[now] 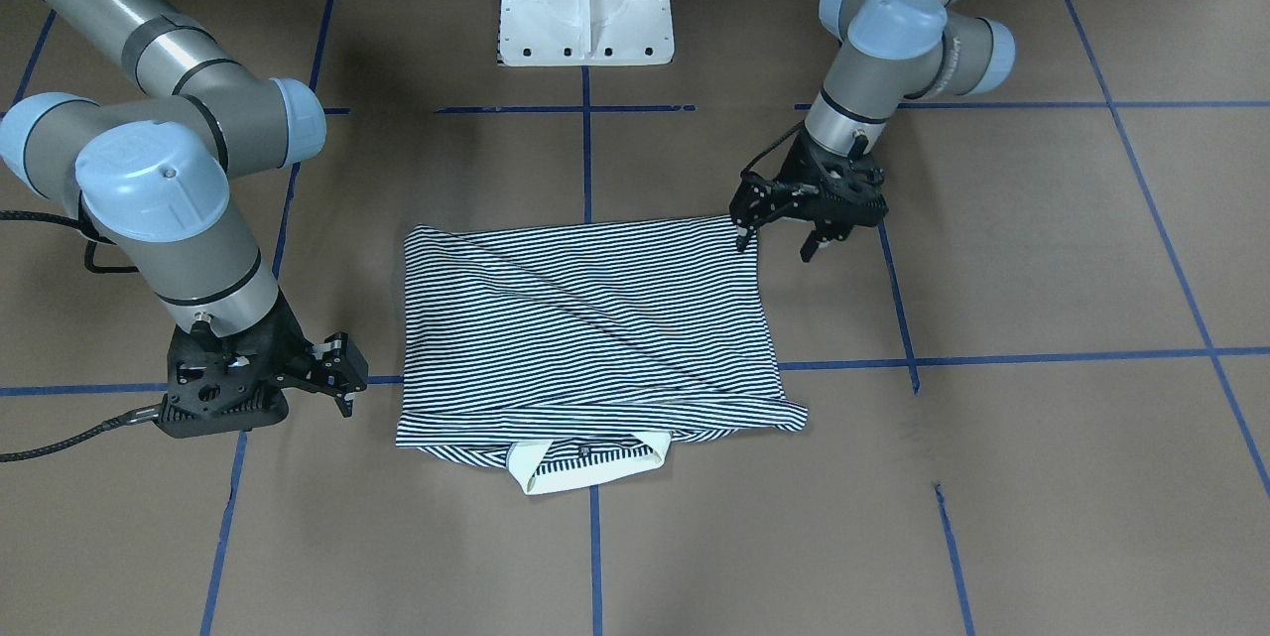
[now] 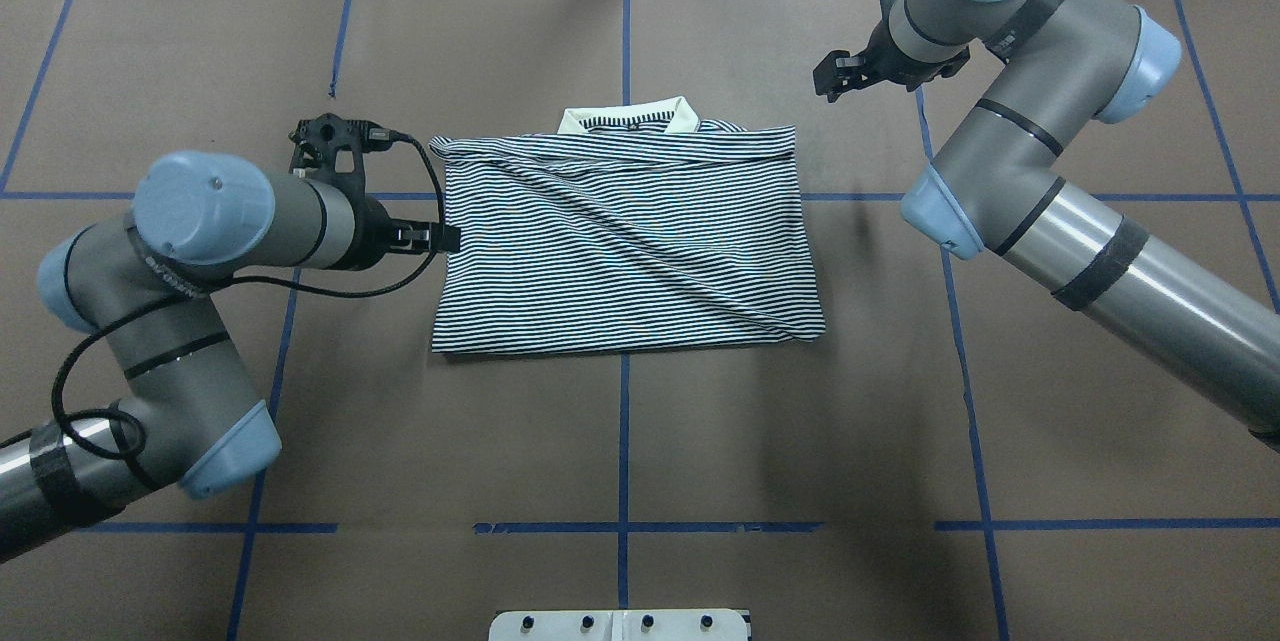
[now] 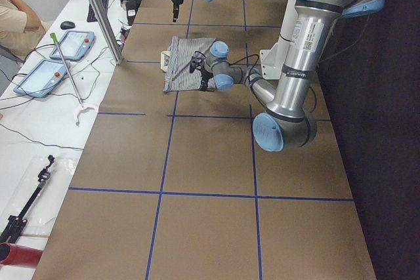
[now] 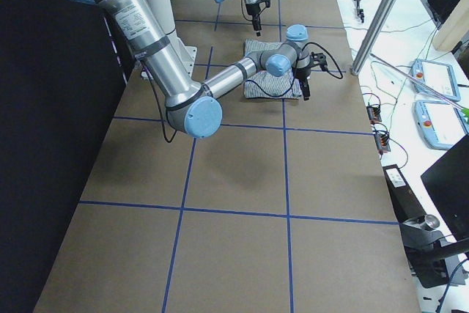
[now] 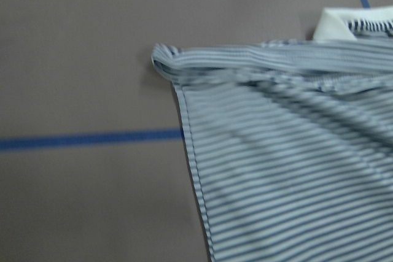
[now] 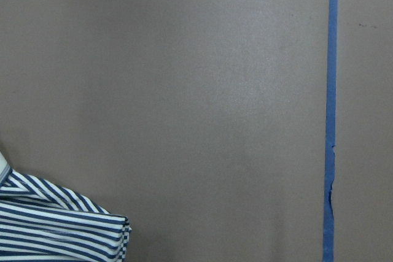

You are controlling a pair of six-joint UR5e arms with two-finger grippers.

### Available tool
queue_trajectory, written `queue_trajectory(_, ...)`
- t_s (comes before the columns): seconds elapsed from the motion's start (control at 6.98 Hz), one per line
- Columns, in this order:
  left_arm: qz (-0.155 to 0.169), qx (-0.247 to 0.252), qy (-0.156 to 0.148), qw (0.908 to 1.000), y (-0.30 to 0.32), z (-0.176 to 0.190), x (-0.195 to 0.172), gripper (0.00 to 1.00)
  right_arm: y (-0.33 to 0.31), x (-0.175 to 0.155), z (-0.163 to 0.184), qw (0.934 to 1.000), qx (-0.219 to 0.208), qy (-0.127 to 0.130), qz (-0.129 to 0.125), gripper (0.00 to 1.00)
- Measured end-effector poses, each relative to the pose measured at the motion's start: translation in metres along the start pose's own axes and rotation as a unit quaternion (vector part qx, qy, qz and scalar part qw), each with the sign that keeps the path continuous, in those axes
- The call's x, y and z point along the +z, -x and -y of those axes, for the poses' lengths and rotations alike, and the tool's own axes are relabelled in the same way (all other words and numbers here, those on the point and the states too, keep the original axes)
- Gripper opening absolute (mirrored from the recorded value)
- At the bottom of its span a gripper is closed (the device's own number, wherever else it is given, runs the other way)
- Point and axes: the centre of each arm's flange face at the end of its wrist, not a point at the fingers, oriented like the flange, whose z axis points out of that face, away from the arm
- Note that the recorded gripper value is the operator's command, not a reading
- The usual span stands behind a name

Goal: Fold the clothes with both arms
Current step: 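Grasp the folded shirt edge nearest the left gripper, then drag the held edge away from the robot with the left gripper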

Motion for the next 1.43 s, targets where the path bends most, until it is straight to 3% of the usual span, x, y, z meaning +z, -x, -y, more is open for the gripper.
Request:
queue_trajectory(0.43, -0.007, -0.034, 0.009, 0.9994, -0.009, -0.035, 0.008, 0.41, -0.003, 0.001, -0.002, 1.0, 0.001, 0.0, -0.001, 1.0)
queue_trajectory(0.57, -0.005, -0.035, 0.01, 0.9993, -0.008, -0.037, 0.01, 0.26, -0.004, 0.001, -0.002, 1.0, 0.001, 0.001, -0.002, 1.0)
queue_trajectory(0.72, -0.003, -0.035, 0.011, 0.9993, -0.008, -0.039, 0.012, 0.04, -0.005, 0.002, -0.003, 1.0, 0.002, 0.001, -0.003, 1.0)
queue_trajectory(1.15, 0.001, -0.022, 0.02, 0.9996, -0.006, -0.049, 0.016, 0.0, -0.006, 0.003, -0.004, 1.0, 0.002, 0.002, -0.004, 1.0)
queue_trajectory(1.43, 0.01, 0.028, 0.01, 0.9995, 0.01, -0.035, 0.011, 0.0, -0.008, 0.004, -0.004, 1.0, 0.003, 0.002, -0.006, 1.0)
